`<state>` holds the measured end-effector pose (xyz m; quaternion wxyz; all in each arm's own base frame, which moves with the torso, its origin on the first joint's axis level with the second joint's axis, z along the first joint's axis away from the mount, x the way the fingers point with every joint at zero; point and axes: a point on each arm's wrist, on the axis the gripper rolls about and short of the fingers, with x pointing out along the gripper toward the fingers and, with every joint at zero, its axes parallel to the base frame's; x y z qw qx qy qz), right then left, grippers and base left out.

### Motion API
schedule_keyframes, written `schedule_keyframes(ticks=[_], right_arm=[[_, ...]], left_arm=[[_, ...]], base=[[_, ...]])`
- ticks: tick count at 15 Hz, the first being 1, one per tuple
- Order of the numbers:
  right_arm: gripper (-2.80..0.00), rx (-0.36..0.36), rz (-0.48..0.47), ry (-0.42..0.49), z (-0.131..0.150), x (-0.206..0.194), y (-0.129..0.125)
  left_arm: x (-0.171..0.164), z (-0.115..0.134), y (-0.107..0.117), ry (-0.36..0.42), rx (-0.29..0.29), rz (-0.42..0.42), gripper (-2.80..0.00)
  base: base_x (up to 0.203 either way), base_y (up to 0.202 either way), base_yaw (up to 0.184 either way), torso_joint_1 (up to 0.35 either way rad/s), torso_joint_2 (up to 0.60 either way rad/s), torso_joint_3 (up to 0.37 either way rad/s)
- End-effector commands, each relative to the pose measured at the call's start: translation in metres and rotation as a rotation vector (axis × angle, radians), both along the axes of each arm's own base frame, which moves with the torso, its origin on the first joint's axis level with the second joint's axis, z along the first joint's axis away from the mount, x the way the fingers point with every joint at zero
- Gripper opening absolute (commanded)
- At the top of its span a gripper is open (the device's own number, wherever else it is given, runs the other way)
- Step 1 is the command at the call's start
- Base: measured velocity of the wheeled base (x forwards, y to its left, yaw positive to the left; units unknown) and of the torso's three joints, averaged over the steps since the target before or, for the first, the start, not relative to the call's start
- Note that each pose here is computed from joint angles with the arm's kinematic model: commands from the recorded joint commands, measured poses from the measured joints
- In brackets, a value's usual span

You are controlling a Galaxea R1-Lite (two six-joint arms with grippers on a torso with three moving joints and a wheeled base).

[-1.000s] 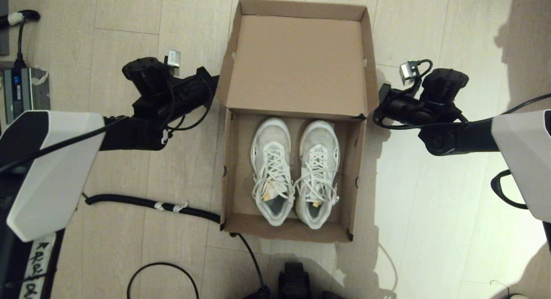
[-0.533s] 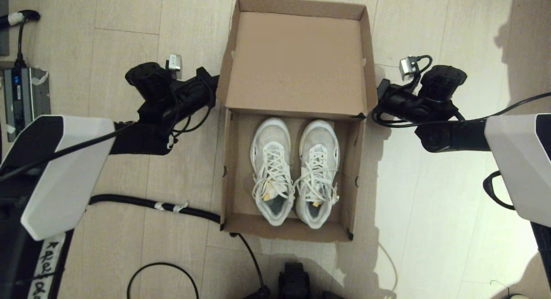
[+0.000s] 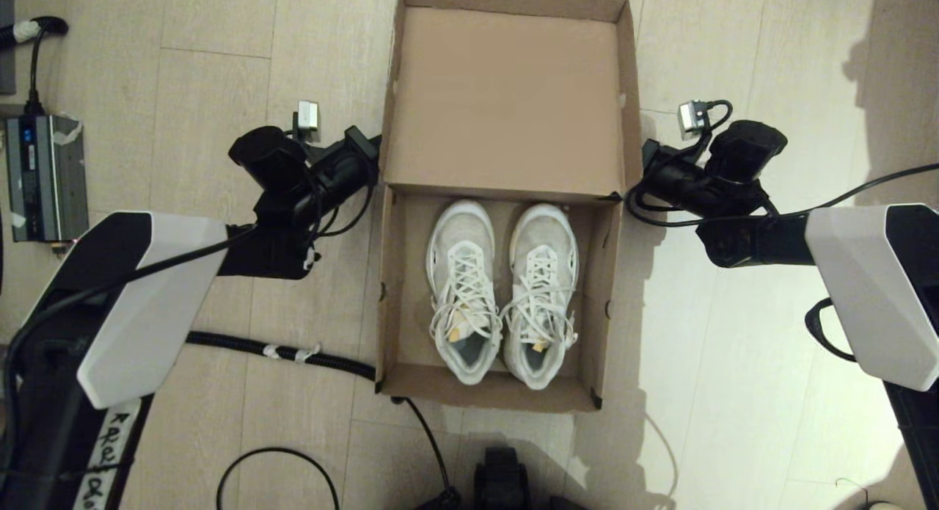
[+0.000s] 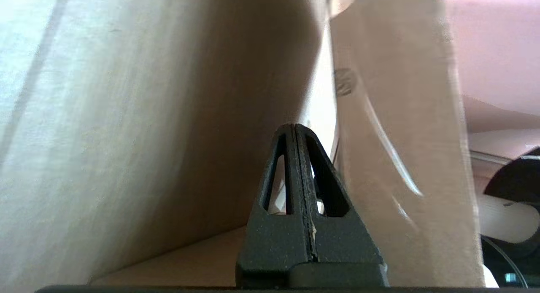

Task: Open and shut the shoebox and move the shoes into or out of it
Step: Close the shoe box

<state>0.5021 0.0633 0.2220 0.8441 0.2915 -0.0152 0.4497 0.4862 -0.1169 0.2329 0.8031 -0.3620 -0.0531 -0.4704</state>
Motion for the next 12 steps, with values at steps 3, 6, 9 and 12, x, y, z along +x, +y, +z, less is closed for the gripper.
schedule_keyframes(ticks=[3,6,9,12], right_arm=[[-2.80,0.031,-0.034,-0.042,0.005,-0.002,0.005],[-2.80,0.060,-0.017,-0.078,0.012,-0.007,0.012],[-2.80,0.137,0.004,-0.091,0.030,-0.016,0.011],[-2.80,0.151,0.012,-0.096,0.038,-0.020,0.010]], left_arm=[[-0.002,0.002,-0.001,-0.043,-0.009,-0.005,-2.80],[-0.004,0.004,0.000,-0.081,-0.019,-0.002,-2.80],[-0.008,0.009,-0.004,-0.107,-0.024,-0.012,-2.80],[-0.012,0.016,-0.005,-0.136,-0.031,-0.018,-2.80]], base=[[0.000,0.000,0.000,0.000,0.00,0.000],[0.000,0.000,0.000,0.000,0.00,0.000],[0.000,0.000,0.000,0.000,0.00,0.000],[0.000,0.000,0.000,0.000,0.00,0.000]])
